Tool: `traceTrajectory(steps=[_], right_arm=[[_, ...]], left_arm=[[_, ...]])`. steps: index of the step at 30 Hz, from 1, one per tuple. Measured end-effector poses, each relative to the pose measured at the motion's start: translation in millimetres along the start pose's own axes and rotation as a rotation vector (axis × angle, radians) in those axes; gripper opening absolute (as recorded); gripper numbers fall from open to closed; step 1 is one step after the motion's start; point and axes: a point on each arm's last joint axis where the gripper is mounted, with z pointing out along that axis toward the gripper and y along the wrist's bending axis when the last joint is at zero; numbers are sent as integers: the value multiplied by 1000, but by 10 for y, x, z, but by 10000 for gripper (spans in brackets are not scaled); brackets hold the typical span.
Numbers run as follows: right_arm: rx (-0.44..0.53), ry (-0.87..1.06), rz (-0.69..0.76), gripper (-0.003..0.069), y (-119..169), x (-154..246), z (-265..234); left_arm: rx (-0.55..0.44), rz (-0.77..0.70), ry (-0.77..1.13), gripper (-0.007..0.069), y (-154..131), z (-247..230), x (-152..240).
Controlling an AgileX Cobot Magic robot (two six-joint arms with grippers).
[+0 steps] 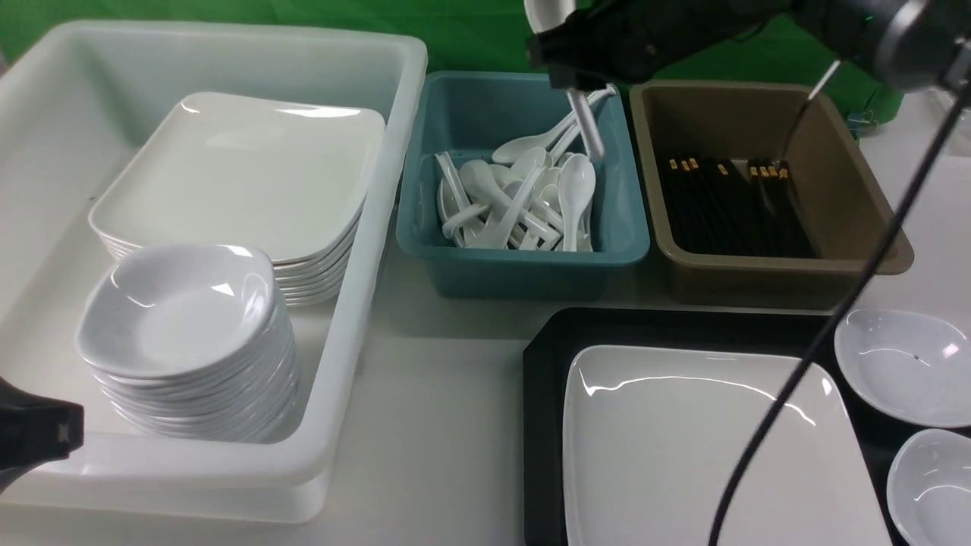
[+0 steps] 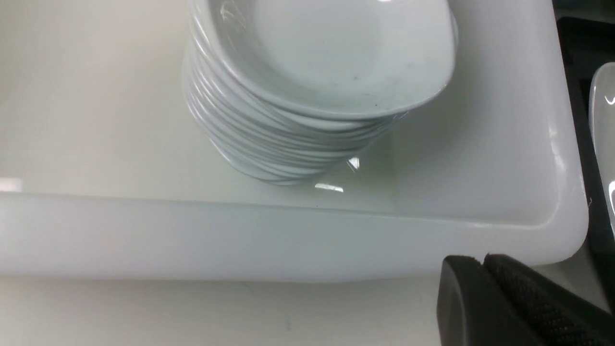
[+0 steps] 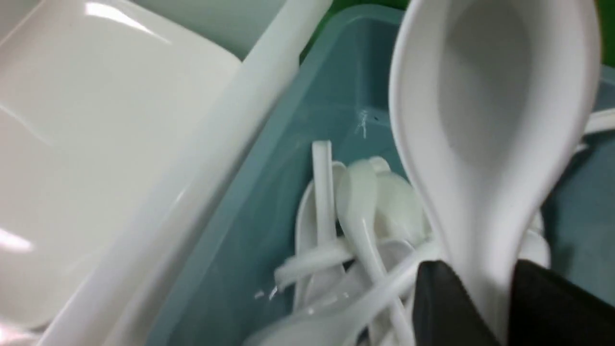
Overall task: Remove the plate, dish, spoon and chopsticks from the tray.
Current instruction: Use the right arm to put the soup spoon into the small storage box in the middle, then use the right arm to grab a small plate from the dinner plate
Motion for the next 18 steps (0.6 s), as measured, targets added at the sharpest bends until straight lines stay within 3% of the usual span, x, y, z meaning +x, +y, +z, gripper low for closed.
traceTrajectory(steps=[4,8,11,12,13,15,18], right_arm=[[0,29,22,433,-8,53,197],[46,94,-28,521,-34,56,54],[118,163,-89,467,-77,36,-199],[181,216,-133,376,-121,23,-412],[201,230,-144,342,-138,17,-479],[322,314,-184,108,-276,-9,-923],[374,309,-165,44,-400,-57,-1249]], left_arm=[[4,-2,3,18,-4,0,3],[87,13,43,17,-72,70,-20],[167,54,77,6,-153,142,-42],[204,75,100,5,-199,188,-51],[219,85,110,4,-221,210,-55],[267,135,155,1,-322,323,-66],[301,170,199,1,-435,434,-63]])
